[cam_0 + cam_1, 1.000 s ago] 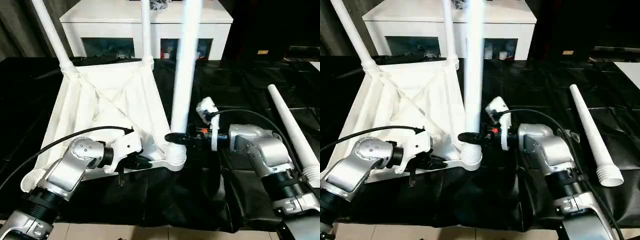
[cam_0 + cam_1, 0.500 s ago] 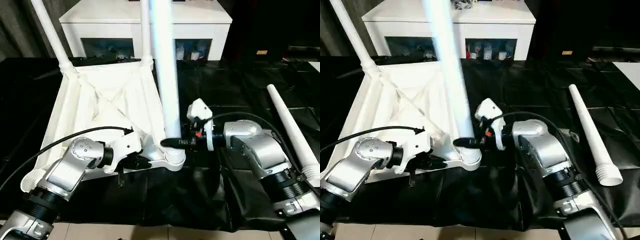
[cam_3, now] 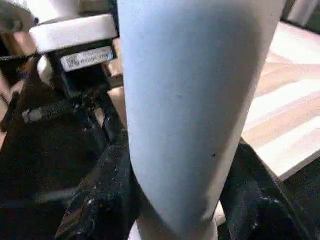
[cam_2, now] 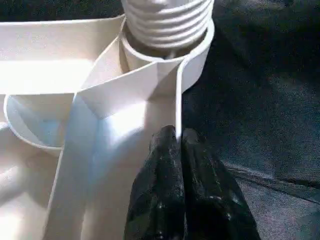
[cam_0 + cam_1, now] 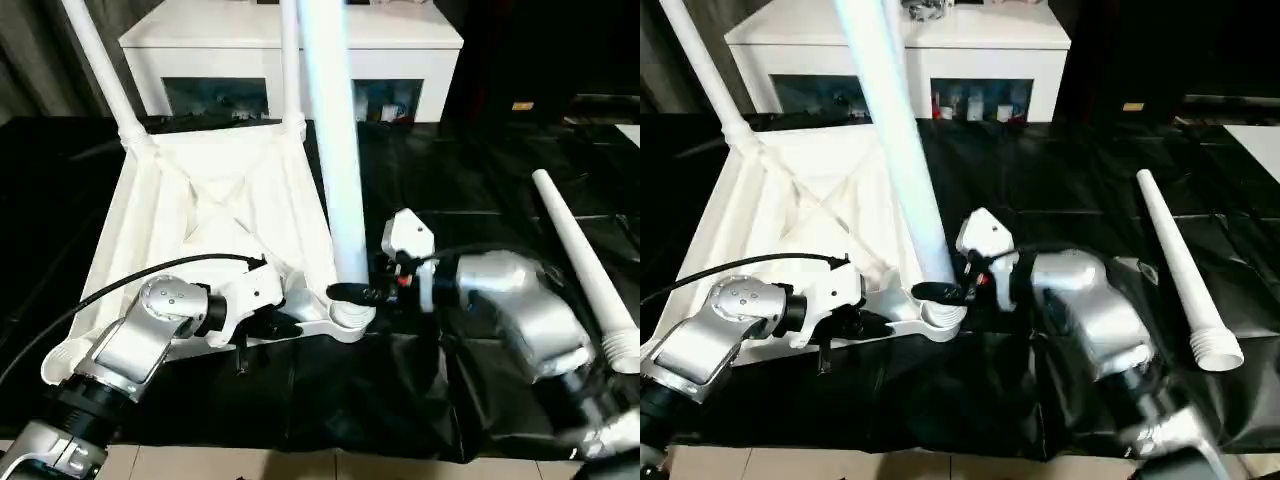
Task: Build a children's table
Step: Insert table leg to table base
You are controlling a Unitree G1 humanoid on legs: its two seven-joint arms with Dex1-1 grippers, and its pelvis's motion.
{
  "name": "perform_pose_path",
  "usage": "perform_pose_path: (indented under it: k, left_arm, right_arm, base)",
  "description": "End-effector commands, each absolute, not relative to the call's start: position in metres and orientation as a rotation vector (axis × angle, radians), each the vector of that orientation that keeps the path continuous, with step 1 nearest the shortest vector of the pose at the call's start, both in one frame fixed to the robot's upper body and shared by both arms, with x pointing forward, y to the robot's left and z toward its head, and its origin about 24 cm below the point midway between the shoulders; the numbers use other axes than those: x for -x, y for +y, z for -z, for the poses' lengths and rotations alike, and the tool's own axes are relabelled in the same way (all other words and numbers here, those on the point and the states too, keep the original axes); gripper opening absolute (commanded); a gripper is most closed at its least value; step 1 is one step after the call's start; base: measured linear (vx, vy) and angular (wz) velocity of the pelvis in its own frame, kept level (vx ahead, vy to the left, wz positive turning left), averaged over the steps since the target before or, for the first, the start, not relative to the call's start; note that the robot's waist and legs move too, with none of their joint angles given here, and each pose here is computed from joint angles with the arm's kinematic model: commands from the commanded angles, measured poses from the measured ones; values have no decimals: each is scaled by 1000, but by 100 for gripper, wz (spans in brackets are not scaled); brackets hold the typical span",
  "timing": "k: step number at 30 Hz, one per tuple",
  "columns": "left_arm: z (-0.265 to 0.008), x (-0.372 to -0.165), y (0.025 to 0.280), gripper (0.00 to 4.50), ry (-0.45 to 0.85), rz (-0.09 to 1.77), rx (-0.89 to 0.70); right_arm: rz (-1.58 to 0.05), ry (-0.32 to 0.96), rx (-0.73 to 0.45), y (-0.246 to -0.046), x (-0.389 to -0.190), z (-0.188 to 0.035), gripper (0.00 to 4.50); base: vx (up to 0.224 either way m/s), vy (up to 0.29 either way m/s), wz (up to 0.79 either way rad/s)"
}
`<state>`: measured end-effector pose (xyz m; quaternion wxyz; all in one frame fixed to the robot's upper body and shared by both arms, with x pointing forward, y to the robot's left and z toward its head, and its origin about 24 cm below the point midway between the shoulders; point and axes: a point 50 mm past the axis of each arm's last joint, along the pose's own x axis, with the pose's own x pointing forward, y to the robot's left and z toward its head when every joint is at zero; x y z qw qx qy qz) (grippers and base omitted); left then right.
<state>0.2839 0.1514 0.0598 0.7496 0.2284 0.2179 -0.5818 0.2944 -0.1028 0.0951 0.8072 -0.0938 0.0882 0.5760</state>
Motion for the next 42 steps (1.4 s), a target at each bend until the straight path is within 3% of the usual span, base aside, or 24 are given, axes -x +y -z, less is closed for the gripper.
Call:
perform_pose_path:
  k: [1, 5, 17, 23, 32, 42]
  left_arm:
    - [-84, -296, 150, 0, 368, 1236, -543]
    - [-84, -297, 150, 0, 367, 1233, -543]
    - [-84, -298, 152, 0, 365, 1222, -545]
    - [-84, -299, 151, 0, 364, 1224, -543]
    - [-84, -298, 150, 0, 367, 1228, -545]
    - [-84, -297, 153, 0, 368, 1219, -543]
  right_arm:
    - [-1205, 206, 187, -104, -293, -86, 184]
    - [-1167, 133, 197, -102, -294, -85, 184]
    - [-1271, 150, 308, -104, -279, -72, 184]
    - [-1317, 175, 247, -99, -272, -70, 184]
    - [-1274, 162, 95, -87, -291, -88, 184]
    - [-1233, 270, 30, -105, -287, -69, 184]
  base:
    - [0, 0, 0]
    - [0, 0, 0]
    - [0, 0, 0]
    - [0, 0, 0]
    - [0, 0, 0]
    - [0, 0, 0]
